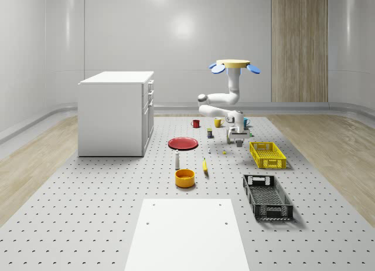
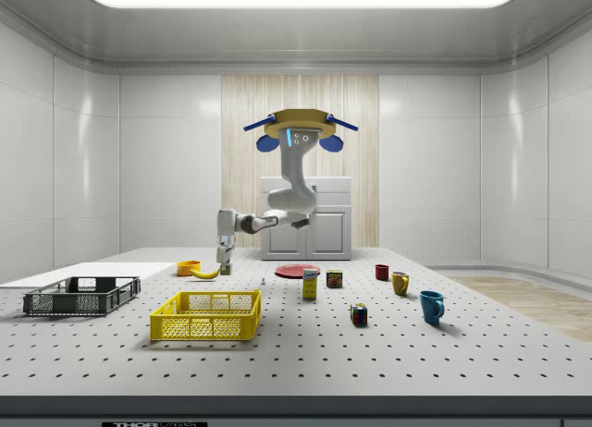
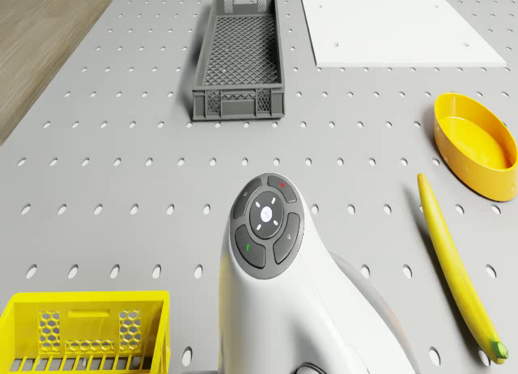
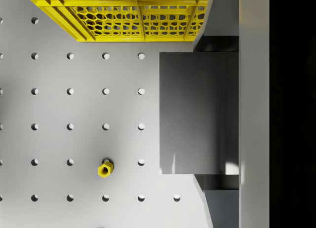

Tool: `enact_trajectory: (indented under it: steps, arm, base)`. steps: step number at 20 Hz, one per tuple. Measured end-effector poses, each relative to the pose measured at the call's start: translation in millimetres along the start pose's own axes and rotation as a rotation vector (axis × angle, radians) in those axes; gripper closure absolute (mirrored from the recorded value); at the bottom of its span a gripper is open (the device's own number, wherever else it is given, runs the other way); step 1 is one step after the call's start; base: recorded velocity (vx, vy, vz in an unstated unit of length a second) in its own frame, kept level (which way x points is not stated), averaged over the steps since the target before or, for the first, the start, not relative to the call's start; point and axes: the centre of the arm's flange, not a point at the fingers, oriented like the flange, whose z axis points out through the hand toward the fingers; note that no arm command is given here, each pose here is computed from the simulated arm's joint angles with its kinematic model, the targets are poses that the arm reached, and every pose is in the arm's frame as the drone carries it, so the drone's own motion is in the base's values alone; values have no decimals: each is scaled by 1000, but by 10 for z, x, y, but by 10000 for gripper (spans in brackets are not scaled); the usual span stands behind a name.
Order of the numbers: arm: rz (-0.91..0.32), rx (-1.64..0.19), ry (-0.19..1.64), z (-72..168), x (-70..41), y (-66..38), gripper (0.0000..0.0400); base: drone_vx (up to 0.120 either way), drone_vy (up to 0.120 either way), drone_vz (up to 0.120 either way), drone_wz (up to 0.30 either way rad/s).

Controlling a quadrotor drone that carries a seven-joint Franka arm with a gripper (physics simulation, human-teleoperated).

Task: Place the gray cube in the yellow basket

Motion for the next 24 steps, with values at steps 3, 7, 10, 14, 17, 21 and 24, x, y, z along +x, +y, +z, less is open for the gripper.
enact_trajectory:
  steps: [3, 7, 10, 14, 17, 21, 24]
  arm:
    - [0, 0, 0, -2, 0, 0, 149]
    - [0, 0, 0, -2, 0, 0, 149]
    - [0, 0, 0, -3, 0, 0, 149]
    - [0, 0, 0, -3, 0, 0, 149]
    - [0, 0, 0, -3, 0, 0, 149]
    - [0, 0, 0, -3, 0, 0, 149]
    - [0, 0, 0, -3, 0, 0, 149]
  base:
    - [0, 120, 0, 0]
    - [0, 120, 70, 0]
    - [0, 120, 13, 0]
    - [0, 120, 0, 0]
    - [0, 120, 0, 0]
    - [0, 120, 0, 0]
    - [0, 120, 0, 0]
